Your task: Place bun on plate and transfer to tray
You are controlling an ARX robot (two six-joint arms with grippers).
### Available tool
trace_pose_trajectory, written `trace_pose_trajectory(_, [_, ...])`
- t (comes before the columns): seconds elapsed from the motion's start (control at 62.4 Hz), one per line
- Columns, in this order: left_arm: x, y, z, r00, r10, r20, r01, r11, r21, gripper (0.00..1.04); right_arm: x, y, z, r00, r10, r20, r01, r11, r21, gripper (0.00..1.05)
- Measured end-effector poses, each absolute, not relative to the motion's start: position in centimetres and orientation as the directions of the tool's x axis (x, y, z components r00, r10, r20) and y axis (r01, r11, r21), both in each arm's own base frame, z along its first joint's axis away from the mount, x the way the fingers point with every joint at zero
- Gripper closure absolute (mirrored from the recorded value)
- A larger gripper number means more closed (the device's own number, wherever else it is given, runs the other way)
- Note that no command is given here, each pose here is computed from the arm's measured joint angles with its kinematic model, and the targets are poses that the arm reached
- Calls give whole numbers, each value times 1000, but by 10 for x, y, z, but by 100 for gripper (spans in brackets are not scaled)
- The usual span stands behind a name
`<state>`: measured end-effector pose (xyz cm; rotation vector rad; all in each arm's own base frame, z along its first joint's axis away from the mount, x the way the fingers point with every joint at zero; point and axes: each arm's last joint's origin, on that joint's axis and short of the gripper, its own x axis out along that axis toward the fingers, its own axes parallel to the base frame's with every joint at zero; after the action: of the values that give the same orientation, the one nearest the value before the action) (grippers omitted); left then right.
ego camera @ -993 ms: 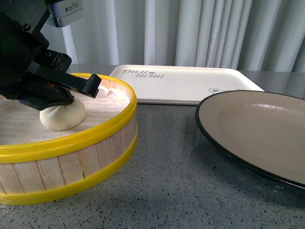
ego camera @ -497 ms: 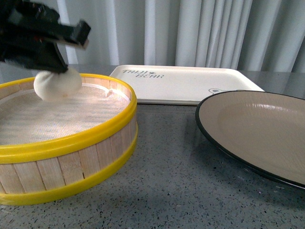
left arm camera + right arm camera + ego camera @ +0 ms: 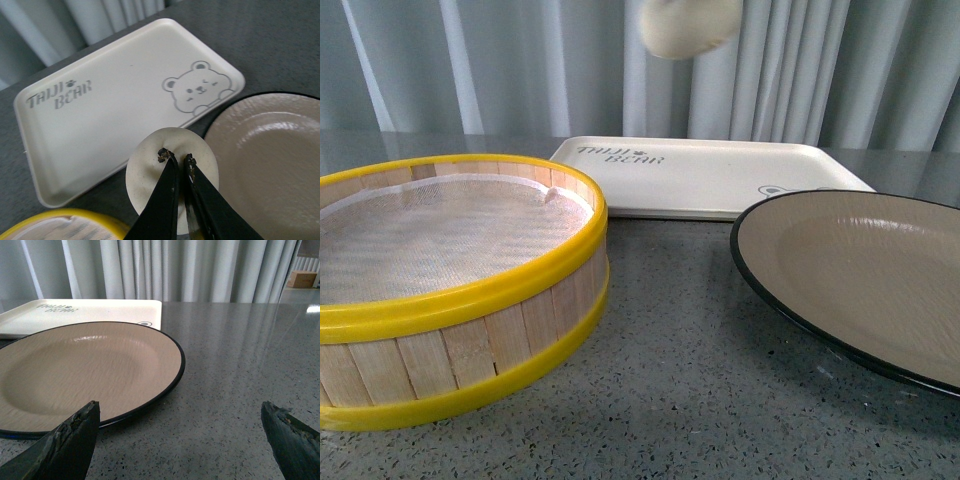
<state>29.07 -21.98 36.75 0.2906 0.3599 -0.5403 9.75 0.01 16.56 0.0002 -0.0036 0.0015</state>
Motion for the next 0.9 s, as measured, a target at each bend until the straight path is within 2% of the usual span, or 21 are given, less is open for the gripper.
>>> trace_pose_trajectory(0.16, [285,-279,349,734,-542,-409,646,742,176,101,98,0,166,1000,2,4,-2,1000,0,9])
trace_pose_trajectory(0.32, [285,-305,333,705,-568,-425,681,709,181,101,98,0,166,1000,2,4,-2,1000,0,9])
trace_pose_trajectory(0.529, [286,-321,309,681,-547,-486,707,664,243,101,98,0,166,1000,2,4,-2,1000,0,9])
trace_pose_trajectory(0.689, [289,-326,290,703,-487,-518,692,636,342,101,98,0,166,1000,2,4,-2,1000,0,9])
trace_pose_trajectory(0.897, [289,-332,273,677,-478,-559,715,606,349,101,98,0,166,1000,2,4,-2,1000,0,9])
